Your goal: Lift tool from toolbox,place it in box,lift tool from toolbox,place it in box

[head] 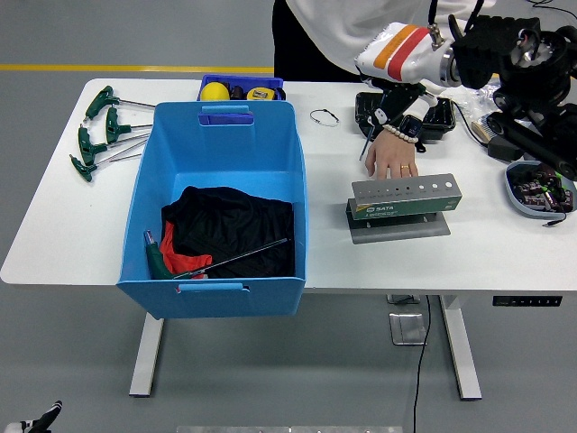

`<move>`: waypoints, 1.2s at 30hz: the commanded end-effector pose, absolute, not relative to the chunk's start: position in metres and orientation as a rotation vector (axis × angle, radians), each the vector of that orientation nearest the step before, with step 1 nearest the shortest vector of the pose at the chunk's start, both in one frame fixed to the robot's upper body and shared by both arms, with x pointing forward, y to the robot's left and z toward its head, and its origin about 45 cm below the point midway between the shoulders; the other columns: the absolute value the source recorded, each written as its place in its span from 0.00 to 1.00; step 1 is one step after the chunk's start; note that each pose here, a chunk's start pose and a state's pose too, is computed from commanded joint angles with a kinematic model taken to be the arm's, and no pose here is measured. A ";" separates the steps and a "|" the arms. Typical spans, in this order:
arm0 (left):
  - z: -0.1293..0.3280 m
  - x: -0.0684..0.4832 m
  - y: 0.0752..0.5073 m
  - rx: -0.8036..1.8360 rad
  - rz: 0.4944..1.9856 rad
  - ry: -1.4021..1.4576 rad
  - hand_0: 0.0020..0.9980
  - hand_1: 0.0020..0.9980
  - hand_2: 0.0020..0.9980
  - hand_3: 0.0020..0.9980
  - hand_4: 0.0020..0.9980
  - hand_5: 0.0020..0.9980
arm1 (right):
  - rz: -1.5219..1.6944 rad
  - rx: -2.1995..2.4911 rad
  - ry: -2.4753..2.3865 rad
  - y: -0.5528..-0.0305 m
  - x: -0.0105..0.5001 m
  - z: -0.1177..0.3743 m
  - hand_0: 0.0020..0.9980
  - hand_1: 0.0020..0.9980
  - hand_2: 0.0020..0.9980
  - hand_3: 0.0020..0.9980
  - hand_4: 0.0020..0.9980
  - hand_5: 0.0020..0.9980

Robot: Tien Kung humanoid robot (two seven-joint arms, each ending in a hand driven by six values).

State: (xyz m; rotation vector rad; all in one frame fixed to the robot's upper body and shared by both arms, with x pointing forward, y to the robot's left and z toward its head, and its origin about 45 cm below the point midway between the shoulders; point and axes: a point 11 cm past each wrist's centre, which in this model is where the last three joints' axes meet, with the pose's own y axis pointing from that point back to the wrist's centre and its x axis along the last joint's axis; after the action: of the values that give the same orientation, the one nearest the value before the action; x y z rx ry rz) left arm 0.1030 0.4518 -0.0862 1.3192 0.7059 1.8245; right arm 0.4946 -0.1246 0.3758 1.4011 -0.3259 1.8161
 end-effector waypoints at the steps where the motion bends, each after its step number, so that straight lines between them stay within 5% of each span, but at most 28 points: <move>1: -0.086 0.103 0.452 1.321 1.823 0.705 0.70 0.62 0.70 0.70 0.76 0.70 | 1.836 1.414 -0.336 -0.115 0.492 0.383 0.00 0.00 0.01 0.00 0.87 0.62; 13: -0.085 0.107 0.453 1.325 1.814 0.693 0.69 0.62 0.70 0.70 0.76 0.70 | 1.942 1.616 -0.370 -0.033 0.458 0.407 0.00 0.00 0.01 0.00 0.87 0.62; 32: -0.081 0.124 0.452 1.324 1.802 0.658 0.68 0.61 0.69 0.70 0.76 0.70 | 1.999 1.667 -0.217 0.037 0.412 0.331 0.00 0.00 0.04 0.03 0.87 0.63; 33: -0.080 0.125 0.452 1.325 1.801 0.656 0.68 0.61 0.69 0.70 0.76 0.70 | 1.992 1.660 -0.209 0.036 0.412 0.328 0.12 0.17 0.29 0.37 0.90 0.63; 36: -0.080 0.126 0.452 1.325 1.798 0.652 0.68 0.61 0.69 0.70 0.76 0.70 | 1.967 1.653 -0.201 0.033 0.414 0.322 0.12 0.17 0.29 0.37 0.90 0.63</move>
State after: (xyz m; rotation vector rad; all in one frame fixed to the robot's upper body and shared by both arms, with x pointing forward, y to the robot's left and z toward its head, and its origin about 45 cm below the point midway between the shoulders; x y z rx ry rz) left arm 0.1262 0.4517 -0.0801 1.3255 0.6516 1.7979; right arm 0.4138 0.0328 0.3215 1.6532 -0.2009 1.9674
